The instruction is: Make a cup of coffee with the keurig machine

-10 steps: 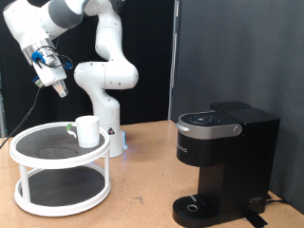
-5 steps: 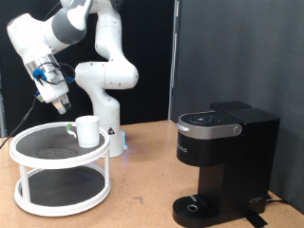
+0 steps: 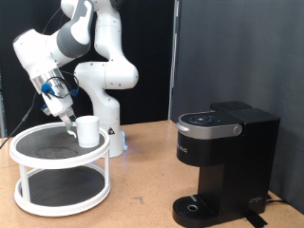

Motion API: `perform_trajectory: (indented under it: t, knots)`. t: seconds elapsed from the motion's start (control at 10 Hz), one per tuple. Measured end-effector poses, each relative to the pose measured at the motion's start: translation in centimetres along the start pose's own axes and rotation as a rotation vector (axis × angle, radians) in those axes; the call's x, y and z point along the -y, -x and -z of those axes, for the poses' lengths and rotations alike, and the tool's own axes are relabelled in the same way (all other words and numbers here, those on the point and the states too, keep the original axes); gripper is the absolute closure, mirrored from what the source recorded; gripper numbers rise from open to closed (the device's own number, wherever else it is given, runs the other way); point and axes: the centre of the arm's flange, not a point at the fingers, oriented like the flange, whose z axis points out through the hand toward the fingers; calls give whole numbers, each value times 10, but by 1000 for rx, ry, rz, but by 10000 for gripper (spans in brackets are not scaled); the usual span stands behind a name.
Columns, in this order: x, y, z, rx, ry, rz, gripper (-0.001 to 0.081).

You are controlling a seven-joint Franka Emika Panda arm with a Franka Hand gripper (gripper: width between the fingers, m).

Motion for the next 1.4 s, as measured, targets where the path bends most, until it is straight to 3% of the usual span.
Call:
perform_trajectory:
  t: [0.5, 0.6, 0.7, 0.8, 0.9, 1.0, 1.1, 1.2, 1.3, 1.4]
  knots:
    - [1, 0, -6, 18, 10, 7, 72]
    - [1, 0, -6, 18, 10, 8, 184]
    - [1, 0, -7, 17, 11, 8, 184]
    - [1, 0, -7, 17, 12, 8, 359]
    - [1, -1, -7, 16, 12, 8, 359]
    - [1, -1, -8, 14, 11, 8, 533]
    - [1, -2, -8, 13, 9, 8, 533]
    - [1, -2, -9, 10, 6, 8, 705]
    - [1, -3, -9, 9, 5, 8, 783]
    - [1, -3, -9, 8, 4, 9, 783]
